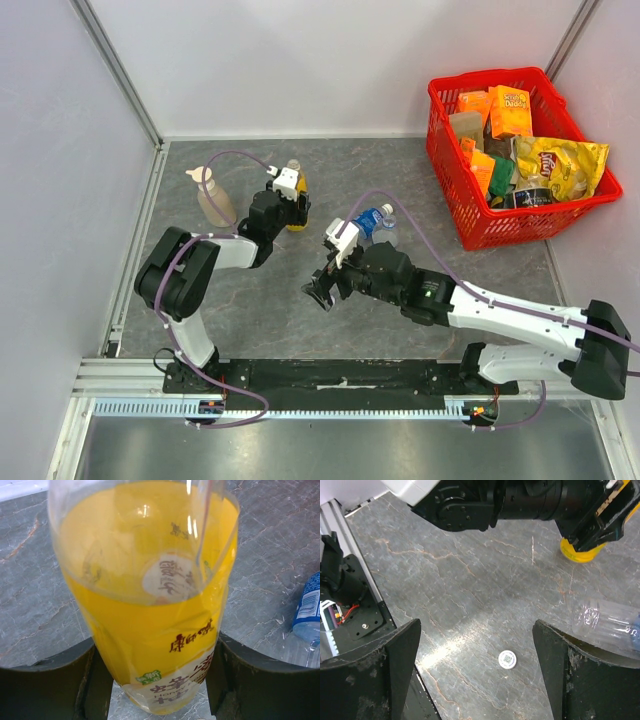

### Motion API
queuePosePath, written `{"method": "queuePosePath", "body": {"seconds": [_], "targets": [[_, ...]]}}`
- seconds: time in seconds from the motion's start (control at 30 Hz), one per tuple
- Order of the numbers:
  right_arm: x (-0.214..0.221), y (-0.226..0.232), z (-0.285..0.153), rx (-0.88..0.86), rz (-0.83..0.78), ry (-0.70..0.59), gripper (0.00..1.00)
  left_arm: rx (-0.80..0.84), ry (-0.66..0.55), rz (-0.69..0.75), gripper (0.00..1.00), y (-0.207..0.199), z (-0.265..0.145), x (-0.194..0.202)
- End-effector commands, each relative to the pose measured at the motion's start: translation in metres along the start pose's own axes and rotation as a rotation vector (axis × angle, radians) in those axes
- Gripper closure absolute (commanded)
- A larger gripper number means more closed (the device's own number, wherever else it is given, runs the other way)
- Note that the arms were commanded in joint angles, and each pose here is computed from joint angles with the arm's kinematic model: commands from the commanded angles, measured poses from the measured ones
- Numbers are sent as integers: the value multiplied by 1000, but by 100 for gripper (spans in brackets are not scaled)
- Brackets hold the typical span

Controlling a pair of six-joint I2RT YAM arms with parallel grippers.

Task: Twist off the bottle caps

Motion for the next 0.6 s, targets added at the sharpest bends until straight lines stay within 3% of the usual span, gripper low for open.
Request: {"method": "queuePosePath", "body": {"seconds": [0.0, 0.37, 0.57], "targets": [[-30, 14, -10, -54, -14, -69, 2, -45, -29, -62, 34, 5, 6, -12], [-28, 10, -16, -34, -16, -61, 2, -38, -11, -68, 17, 4, 8, -12], [-27, 9, -14, -30, -16, -56, 2, -35, -24, -71, 15, 4, 3, -11]]}}
Point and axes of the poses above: each gripper's point midway between its finger pads, its own z axis out along the fingers, its own y axis along the line the jaws close on, x = y × z, the point moved 5 cm from there along -z, back along the fingers, and after that the axes turned 9 degrees about z, right-handed, at the moved point
